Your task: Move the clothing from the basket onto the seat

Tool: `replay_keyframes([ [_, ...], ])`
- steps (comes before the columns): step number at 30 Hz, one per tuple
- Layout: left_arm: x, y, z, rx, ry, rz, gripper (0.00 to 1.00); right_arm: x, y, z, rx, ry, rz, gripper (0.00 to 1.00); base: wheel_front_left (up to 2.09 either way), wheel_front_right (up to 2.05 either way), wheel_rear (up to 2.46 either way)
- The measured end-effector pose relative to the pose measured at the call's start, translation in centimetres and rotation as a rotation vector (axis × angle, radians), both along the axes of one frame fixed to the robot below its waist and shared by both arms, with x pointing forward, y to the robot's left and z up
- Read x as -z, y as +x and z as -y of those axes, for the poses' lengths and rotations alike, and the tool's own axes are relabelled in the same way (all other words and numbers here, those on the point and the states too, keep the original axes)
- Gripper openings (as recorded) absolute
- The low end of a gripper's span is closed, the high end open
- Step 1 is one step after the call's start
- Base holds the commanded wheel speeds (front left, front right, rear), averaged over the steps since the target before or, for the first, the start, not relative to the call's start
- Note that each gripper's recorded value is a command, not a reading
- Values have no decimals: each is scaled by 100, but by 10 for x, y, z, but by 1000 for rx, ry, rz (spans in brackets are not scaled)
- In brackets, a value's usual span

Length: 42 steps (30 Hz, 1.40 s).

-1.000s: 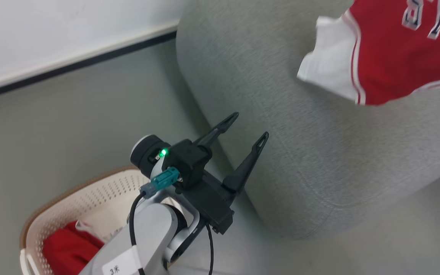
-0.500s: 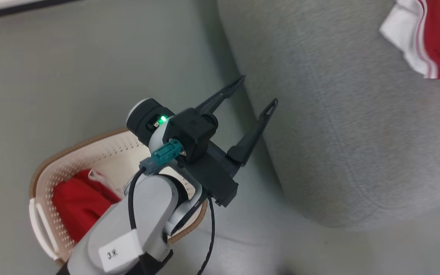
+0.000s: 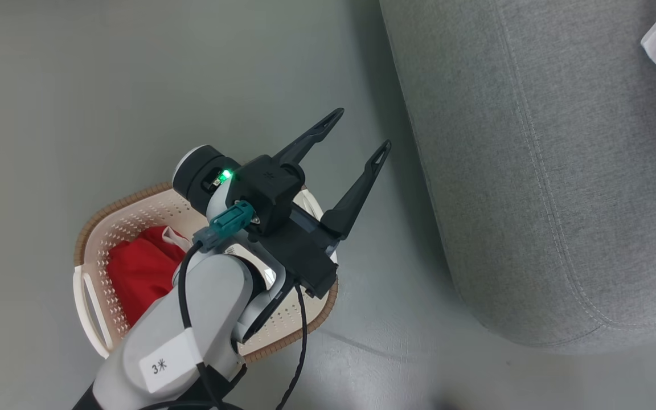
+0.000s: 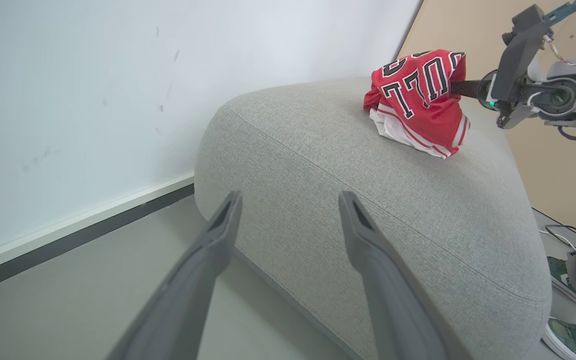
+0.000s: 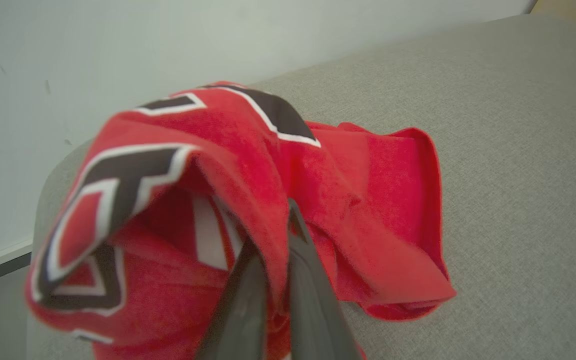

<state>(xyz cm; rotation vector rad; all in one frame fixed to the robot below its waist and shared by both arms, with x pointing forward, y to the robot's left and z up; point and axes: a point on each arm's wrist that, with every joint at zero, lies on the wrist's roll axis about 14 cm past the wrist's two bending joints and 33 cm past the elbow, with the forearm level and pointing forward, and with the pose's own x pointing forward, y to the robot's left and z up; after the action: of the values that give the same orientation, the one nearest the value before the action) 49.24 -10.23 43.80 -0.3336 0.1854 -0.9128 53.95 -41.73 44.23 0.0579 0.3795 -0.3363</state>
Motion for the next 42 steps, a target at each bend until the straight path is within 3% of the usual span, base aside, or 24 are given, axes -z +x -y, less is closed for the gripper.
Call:
replay_keyframes([
  [4, -6, 0, -2, -12, -7, 11, 100, 15, -16, 2, 16, 6, -72, 0, 0, 0, 0],
  [5, -7, 0, -2, -15, -9, 13, 100, 15, -19, 4, 20, 4, -80, 4, 0, 0, 0],
  [6, -8, 0, -3, -18, -8, 15, 100, 15, -21, 5, 19, 0, -88, 30, 0, 0, 0],
  [7, -9, 0, -4, -22, -7, 18, 100, 14, -22, 5, 20, -3, -90, 46, 0, 0, 0],
  [8, -11, 0, -5, -27, -8, 24, 100, 12, -23, 5, 20, -4, -91, 100, 0, 0, 0],
  [24, -41, -19, -18, -80, -40, 63, 100, -26, -50, -14, -106, -124, -126, 100, 0, 0, 0],
  [32, -58, -30, -39, -166, -44, 85, 100, -61, -65, -43, -210, -148, 25, 100, 0, 0, 0],
  [42, -64, -52, -86, -315, -3, 78, 100, -77, -96, -80, -285, -76, 201, 100, 0, 0, 0],
])
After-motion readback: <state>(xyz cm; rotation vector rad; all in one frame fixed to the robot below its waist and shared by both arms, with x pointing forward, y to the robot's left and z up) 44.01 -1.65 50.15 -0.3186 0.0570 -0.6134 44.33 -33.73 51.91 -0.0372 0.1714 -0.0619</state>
